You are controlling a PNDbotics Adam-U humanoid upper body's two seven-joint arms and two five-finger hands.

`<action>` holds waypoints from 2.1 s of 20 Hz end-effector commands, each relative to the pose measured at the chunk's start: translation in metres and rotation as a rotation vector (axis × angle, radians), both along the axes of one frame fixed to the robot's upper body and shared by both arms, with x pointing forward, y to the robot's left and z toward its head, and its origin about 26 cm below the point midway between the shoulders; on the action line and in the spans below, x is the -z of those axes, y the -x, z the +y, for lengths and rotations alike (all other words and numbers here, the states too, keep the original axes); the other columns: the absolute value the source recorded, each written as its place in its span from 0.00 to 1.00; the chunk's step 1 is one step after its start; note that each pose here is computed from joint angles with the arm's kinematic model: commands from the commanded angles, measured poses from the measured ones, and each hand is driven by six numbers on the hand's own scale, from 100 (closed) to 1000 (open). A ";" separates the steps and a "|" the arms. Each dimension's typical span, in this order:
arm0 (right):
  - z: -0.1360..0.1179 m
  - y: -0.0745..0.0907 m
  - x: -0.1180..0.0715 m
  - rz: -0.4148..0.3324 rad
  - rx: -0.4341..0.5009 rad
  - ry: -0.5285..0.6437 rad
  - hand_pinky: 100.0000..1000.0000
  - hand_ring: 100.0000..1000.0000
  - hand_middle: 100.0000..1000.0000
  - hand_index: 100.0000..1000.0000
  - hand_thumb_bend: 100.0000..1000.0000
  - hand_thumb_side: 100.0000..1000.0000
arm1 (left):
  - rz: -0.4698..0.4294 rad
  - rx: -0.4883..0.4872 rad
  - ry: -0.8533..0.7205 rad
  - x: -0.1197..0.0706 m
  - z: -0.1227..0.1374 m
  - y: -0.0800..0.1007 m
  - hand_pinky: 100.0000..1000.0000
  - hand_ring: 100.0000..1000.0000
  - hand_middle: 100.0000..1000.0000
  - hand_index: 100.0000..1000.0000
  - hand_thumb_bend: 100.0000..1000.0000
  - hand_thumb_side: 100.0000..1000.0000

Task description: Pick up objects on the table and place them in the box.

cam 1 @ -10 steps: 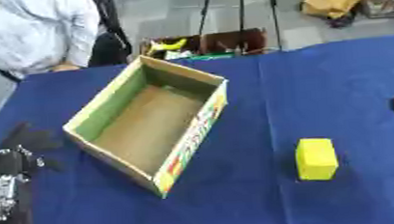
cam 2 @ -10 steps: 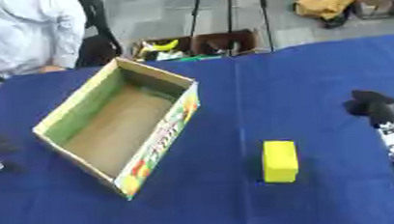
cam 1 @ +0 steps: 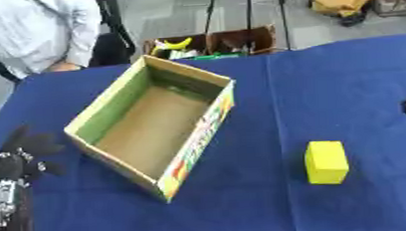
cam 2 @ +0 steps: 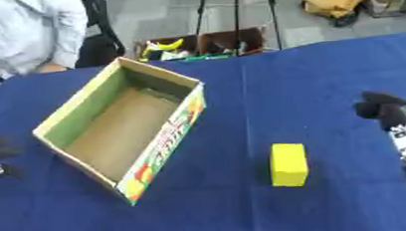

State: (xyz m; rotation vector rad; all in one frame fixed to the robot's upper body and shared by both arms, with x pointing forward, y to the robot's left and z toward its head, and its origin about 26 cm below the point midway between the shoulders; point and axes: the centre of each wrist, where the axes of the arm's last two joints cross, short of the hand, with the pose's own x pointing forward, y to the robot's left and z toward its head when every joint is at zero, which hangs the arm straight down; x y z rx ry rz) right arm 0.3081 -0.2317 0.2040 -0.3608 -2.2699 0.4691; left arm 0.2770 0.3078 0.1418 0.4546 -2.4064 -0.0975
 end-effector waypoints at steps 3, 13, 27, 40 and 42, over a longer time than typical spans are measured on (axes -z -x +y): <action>-0.001 0.004 -0.010 -0.034 -0.008 0.003 0.98 0.79 0.70 0.85 0.00 1.00 | -0.023 -0.003 -0.013 -0.008 0.002 0.002 0.40 0.65 0.67 0.92 0.11 1.00; -0.007 -0.001 -0.066 -0.224 0.056 0.256 0.89 0.81 0.73 0.85 0.14 0.99 | -0.021 -0.004 -0.018 -0.009 0.003 0.002 0.40 0.65 0.67 0.92 0.11 1.00; 0.002 0.009 -0.146 -0.294 0.169 0.803 0.79 0.82 0.77 0.85 0.29 0.97 | -0.009 -0.006 -0.024 -0.006 0.004 0.003 0.40 0.65 0.67 0.92 0.11 1.00; 0.004 0.004 -0.179 -0.233 0.151 1.104 0.82 0.86 0.82 0.90 0.62 0.87 | 0.003 -0.007 -0.030 -0.002 0.002 0.005 0.39 0.65 0.67 0.92 0.10 1.00; 0.005 0.002 -0.181 -0.168 0.100 1.165 0.83 0.87 0.83 0.91 0.61 0.77 | 0.004 -0.007 -0.031 -0.002 0.002 0.005 0.39 0.65 0.67 0.92 0.10 1.00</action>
